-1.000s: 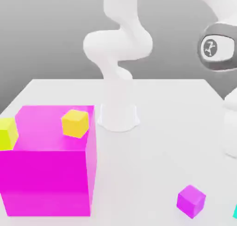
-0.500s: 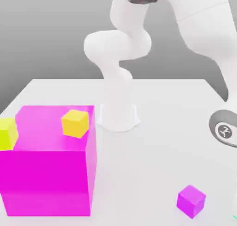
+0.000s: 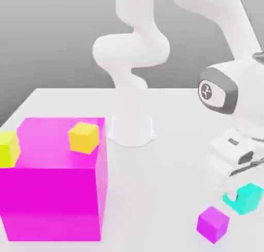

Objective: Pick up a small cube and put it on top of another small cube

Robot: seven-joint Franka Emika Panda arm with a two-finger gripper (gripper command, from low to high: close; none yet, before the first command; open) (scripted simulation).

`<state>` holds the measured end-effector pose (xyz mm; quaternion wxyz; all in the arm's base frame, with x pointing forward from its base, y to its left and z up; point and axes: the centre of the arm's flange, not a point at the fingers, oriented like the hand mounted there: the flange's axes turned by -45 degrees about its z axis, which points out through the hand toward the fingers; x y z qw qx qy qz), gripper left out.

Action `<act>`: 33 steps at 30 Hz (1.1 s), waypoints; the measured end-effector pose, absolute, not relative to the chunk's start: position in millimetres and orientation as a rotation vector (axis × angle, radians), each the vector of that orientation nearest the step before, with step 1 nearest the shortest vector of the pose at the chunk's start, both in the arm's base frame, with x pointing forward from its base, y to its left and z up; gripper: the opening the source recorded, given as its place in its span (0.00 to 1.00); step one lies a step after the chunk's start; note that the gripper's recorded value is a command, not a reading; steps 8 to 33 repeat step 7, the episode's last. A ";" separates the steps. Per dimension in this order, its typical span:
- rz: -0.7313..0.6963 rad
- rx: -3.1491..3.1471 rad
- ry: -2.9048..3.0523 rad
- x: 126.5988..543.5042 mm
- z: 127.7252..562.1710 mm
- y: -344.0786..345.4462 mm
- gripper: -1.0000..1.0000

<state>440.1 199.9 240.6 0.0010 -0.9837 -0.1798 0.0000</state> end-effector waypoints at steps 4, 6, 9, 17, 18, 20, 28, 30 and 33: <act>-0.001 -3.096 -0.532 438.2 193.9 193.4 0.00; -0.001 -3.096 -0.531 437.6 187.1 193.2 1.00; -0.001 -3.096 -0.531 437.6 187.1 193.2 1.00; -0.001 -3.096 -0.531 437.6 187.1 193.2 1.00; -0.001 -3.096 -0.531 437.6 187.1 193.2 1.00; -0.001 -3.096 -0.531 437.6 187.1 193.2 1.00; -0.001 -3.096 -0.531 437.6 187.1 193.2 1.00; -0.001 -3.096 -0.531 437.6 187.1 193.2 1.00; -0.001 -3.096 -0.531 437.6 187.1 193.2 1.00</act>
